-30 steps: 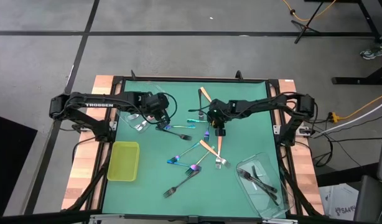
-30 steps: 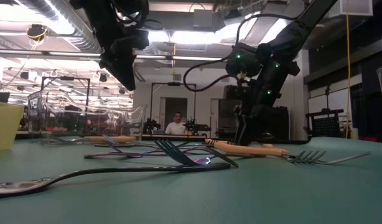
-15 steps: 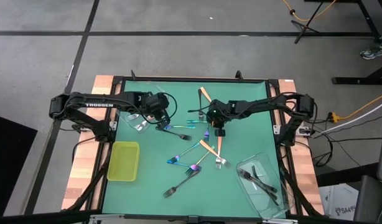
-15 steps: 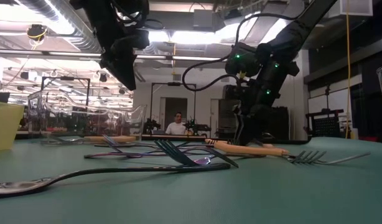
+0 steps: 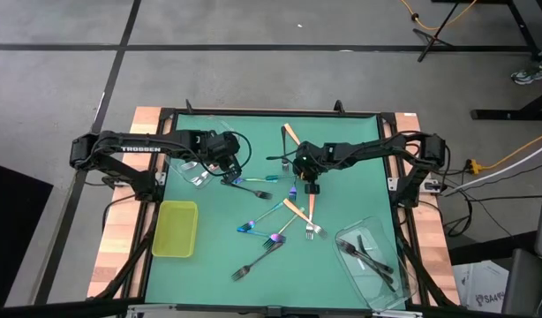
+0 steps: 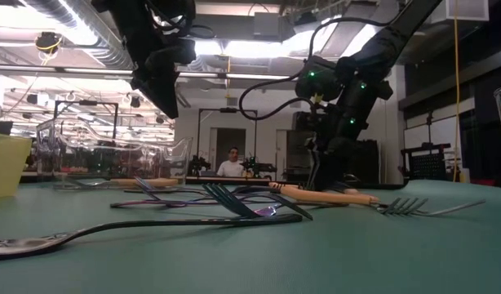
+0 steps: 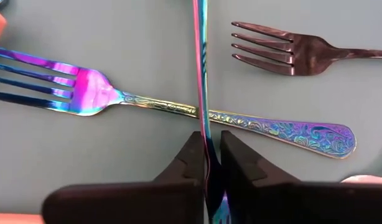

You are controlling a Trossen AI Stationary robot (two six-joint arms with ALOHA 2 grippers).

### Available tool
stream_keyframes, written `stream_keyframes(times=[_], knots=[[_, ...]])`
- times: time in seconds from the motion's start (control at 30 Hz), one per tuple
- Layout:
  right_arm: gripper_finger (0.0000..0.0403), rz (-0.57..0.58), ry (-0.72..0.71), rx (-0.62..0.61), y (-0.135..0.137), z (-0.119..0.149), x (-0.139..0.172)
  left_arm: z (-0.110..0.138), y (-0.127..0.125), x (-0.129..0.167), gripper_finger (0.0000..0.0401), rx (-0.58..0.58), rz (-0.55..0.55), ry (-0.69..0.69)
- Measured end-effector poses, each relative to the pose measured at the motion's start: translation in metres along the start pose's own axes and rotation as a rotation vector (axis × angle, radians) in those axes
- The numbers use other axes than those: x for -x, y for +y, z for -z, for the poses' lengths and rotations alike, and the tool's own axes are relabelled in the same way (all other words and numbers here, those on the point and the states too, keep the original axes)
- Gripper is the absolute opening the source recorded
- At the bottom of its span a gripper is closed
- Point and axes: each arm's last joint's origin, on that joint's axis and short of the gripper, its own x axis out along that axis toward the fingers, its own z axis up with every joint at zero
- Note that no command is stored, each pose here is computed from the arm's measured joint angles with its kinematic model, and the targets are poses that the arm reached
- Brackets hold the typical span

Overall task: Sort silverware by color (type)
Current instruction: Put the blue fork in the yellow bin

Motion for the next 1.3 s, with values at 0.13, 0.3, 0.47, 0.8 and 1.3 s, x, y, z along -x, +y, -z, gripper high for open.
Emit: stream_keyframes(times=[0.13, 0.3, 0.47, 0.8, 1.3], knots=[[0.0005, 0.002, 0.0, 0.005, 0.0, 0.0, 0.0, 0.0, 0.0, 0.0, 0.0034, 0.0, 0.0, 0.0], [0.0005, 0.006, -0.001, 0.008, 0.0, 0.0, 0.0, -0.002, -0.001, 0.0, 0.0034, 0.008, 0.009, -0.024], [0.0003, 0.006, -0.003, 0.008, -0.001, -0.002, 0.001, -0.007, -0.002, 0.0, 0.0034, 0.02, 0.025, -0.071], [0.0001, 0.009, -0.002, -0.002, -0.004, -0.011, 0.005, -0.01, -0.004, 0.001, 0.0034, 0.028, 0.037, -0.1], [0.0001, -0.028, -0.03, 0.005, -0.008, -0.027, 0.014, -0.011, -0.024, 0.007, 0.0034, -0.009, 0.108, -0.18]])
